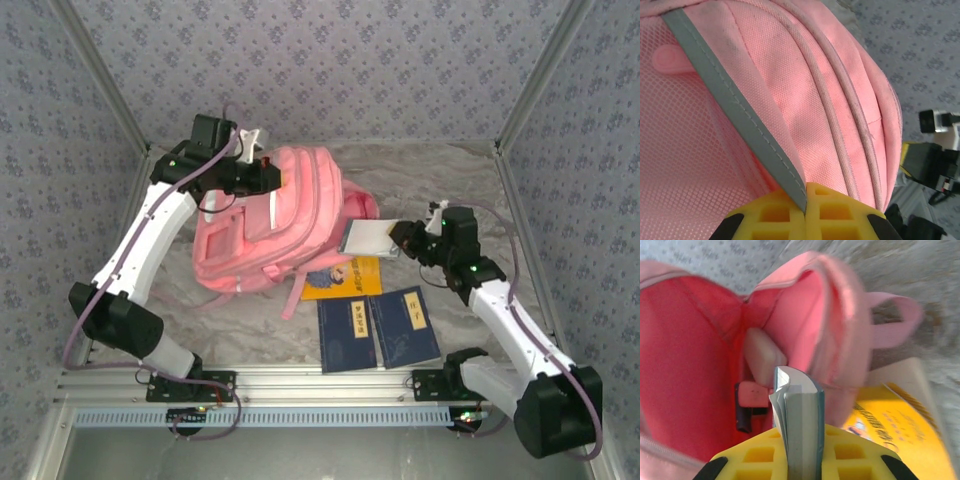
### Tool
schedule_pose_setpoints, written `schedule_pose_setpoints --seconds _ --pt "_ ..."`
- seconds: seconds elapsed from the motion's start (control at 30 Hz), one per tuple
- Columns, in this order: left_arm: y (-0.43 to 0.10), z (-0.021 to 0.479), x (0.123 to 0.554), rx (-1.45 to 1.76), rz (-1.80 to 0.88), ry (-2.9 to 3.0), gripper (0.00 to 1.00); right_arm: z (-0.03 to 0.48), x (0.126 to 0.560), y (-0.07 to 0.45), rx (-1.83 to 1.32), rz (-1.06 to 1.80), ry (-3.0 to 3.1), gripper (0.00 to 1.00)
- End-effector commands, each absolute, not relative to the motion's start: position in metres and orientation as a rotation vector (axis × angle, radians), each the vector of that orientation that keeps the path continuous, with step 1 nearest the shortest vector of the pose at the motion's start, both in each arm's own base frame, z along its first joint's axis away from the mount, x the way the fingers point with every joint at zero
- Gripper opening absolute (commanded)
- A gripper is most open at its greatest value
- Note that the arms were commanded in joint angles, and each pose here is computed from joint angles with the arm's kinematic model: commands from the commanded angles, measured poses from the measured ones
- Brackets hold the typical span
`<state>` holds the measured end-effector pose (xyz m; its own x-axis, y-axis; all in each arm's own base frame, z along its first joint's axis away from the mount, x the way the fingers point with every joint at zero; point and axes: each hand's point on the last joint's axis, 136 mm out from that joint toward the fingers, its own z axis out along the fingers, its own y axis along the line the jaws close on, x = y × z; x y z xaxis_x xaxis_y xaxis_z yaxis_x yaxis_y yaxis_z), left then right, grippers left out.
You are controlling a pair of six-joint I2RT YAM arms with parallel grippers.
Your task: Pack the student bag
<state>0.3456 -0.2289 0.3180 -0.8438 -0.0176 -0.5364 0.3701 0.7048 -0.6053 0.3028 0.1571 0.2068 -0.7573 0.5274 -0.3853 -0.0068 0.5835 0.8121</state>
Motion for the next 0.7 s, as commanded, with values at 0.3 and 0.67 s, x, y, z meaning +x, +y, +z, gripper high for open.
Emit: schedule_pose_setpoints --seconds 0.3,0.67 --pt "-0.246 0.367 0.311 0.493 -1.285 2.176 0.00 0.281 0.283 0.295 -0.076 1.213 2.190 0.00" --pt "-0.207 0.379 0.330 0.335 -1.190 2.096 0.00 0.302 0.251 0.382 -0.282 1.244 2.179 0.00"
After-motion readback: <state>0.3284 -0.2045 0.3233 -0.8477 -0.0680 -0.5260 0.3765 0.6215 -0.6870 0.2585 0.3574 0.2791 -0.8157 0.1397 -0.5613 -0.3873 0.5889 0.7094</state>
